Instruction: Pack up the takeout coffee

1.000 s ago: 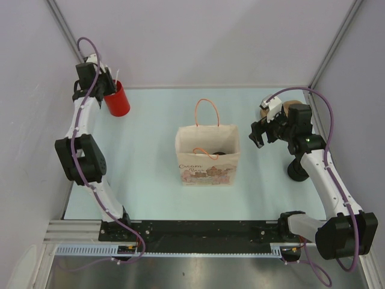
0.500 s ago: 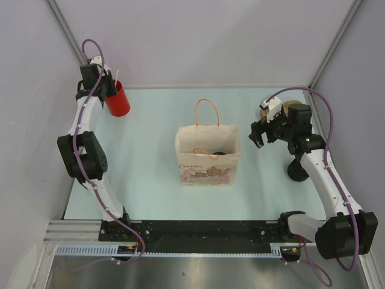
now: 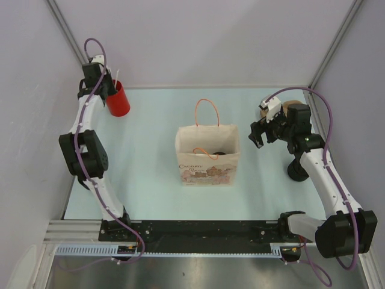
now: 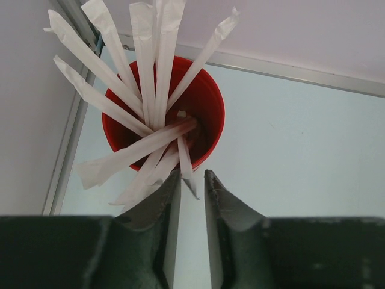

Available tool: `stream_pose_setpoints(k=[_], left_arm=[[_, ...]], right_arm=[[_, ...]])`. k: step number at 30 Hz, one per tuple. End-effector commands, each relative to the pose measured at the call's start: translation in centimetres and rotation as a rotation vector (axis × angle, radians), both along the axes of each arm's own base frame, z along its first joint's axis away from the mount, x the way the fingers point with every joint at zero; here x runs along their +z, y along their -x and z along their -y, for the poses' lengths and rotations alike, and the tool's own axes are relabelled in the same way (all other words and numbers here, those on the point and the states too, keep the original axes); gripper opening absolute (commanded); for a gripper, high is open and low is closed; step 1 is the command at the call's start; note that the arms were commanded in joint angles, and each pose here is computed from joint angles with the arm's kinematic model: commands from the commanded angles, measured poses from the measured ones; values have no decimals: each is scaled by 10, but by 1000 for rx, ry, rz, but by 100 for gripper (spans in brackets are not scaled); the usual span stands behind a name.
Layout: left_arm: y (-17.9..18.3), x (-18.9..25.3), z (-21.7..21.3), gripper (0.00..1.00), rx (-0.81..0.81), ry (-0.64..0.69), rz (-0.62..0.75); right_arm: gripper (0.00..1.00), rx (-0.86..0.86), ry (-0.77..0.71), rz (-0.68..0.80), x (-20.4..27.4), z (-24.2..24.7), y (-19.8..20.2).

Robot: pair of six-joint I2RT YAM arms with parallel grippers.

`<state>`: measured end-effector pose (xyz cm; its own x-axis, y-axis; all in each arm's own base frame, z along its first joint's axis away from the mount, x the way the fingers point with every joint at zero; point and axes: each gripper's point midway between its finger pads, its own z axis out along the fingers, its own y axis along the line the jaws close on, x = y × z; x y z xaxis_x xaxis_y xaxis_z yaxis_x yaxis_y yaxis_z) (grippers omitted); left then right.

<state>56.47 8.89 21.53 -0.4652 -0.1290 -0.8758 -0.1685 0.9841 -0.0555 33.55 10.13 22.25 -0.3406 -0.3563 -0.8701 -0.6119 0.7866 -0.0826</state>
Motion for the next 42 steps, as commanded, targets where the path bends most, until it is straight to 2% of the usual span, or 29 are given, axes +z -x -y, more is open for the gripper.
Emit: stream_pose_setpoints(k=[1, 10, 16, 25, 35, 42], left_arm=[[-9, 23, -2, 23, 4, -35, 48], [-10, 24, -1, 7, 0, -37, 46], [-8, 31, 1, 0, -6, -33, 50], [0, 54, 4, 0, -14, -29, 70], [27, 123, 18, 0, -58, -9, 176], [52, 155, 27, 0, -86, -17, 222]], right_arm=[[99, 9, 9, 19, 2, -1, -3], [99, 10, 12, 17, 1, -2, -3], [99, 9, 12, 20, 2, -1, -2], [99, 10, 6, 22, 3, 0, -1], [99, 1, 2, 30, 6, 3, -2], [100, -5, -1, 16, 3, 6, -3]])
